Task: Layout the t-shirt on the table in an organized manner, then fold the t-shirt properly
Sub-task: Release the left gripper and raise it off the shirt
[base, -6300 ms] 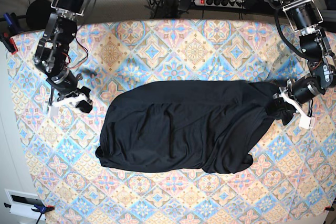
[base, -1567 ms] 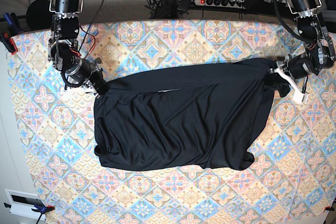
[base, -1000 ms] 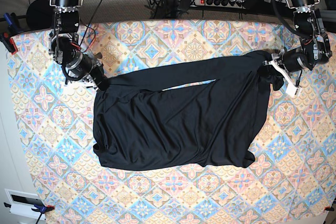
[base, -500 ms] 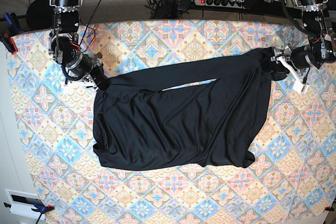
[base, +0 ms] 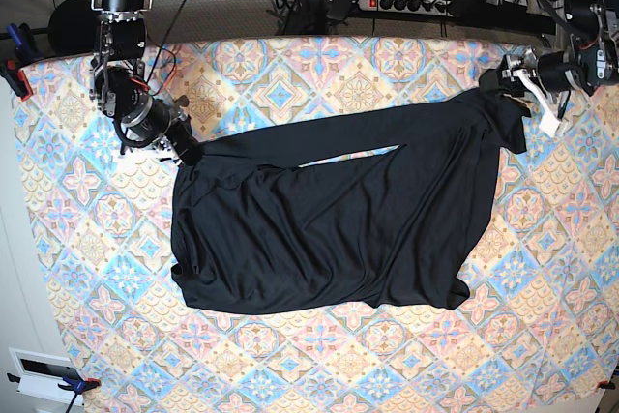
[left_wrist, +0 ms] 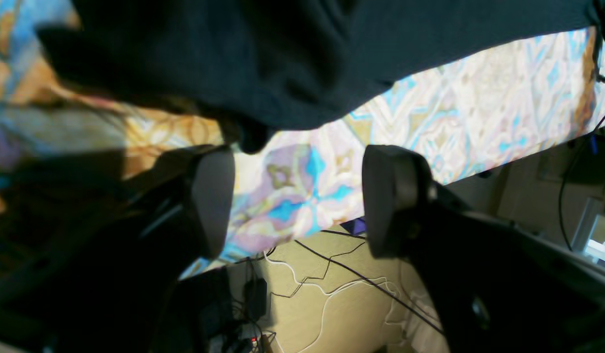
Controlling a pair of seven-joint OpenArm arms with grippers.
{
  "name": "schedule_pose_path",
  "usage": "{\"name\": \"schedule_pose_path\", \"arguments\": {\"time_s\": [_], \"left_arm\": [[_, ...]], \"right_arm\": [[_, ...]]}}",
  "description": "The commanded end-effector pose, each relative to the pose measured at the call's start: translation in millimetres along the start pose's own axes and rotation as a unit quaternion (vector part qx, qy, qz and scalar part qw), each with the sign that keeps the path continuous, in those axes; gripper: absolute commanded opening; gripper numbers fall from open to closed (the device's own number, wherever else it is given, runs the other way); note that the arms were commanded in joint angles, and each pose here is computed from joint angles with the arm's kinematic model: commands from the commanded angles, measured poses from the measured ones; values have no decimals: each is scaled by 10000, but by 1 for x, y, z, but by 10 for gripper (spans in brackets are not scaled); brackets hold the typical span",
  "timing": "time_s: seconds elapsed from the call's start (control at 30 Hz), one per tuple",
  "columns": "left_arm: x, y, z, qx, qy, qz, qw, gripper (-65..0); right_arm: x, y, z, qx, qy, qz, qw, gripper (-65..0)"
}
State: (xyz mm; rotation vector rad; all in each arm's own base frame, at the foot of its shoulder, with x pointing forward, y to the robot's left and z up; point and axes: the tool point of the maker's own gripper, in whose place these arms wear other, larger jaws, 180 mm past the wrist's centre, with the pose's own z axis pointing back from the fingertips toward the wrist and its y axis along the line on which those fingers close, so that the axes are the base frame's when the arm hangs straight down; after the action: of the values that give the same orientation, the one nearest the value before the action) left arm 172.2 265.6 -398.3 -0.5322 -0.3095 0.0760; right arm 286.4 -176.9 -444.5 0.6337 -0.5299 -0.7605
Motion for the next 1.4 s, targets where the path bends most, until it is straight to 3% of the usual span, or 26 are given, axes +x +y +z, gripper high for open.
{"name": "schedule_pose_path", "arguments": {"time_s": [0.0, 0.3, 0.37, 0.43, 0.57, 0.7, 0.77, 0.93, 1.17, 1.27, 1.37], "left_arm": [[14, -1, 8, 14, -182, -121, 9998, -254], [8, -10, -4, -165, -231, 10, 9996, -256], [7, -9, -5, -125, -212, 3, 9997, -281], [7, -8, -6, -78, -191, -9, 9998, -361], [7, -10, -8, -116, -226, 22, 9997, -650], [7, -10, -7, -125, -228, 13, 9997, -624], [7, -11, -7, -141, -219, -44, 9997, -650], [9, -10, -1, -168, -188, -604, 9979, -650], [15, 0, 11, -4, -345, -568, 9978, -647], [22, 21, 39, 300, -761, -317, 9961, -603], [33, 38, 67, 586, -1202, -140, 9909, -508]], "right_arm": [[-6, -26, 4, -518, 149, 5, 9985, -649], [-6, -26, 4, -518, 149, 5, 9985, -649], [-6, -26, 4, -518, 149, 5, 9985, -650], [-6, -26, 4, -518, 149, 5, 9985, -650], [-6, -26, 4, -518, 149, 5, 9985, -650], [-6, -26, 4, -518, 149, 5, 9985, -650], [-6, -26, 4, -518, 149, 5, 9985, -650], [-6, -27, 4, -523, 148, 10, 9985, -650], [-6, -27, 4, -523, 148, 10, 9985, -650], [-6, -27, 4, -523, 148, 10, 9985, -650], [-6, -27, 4, -523, 148, 10, 9985, -650]]}}
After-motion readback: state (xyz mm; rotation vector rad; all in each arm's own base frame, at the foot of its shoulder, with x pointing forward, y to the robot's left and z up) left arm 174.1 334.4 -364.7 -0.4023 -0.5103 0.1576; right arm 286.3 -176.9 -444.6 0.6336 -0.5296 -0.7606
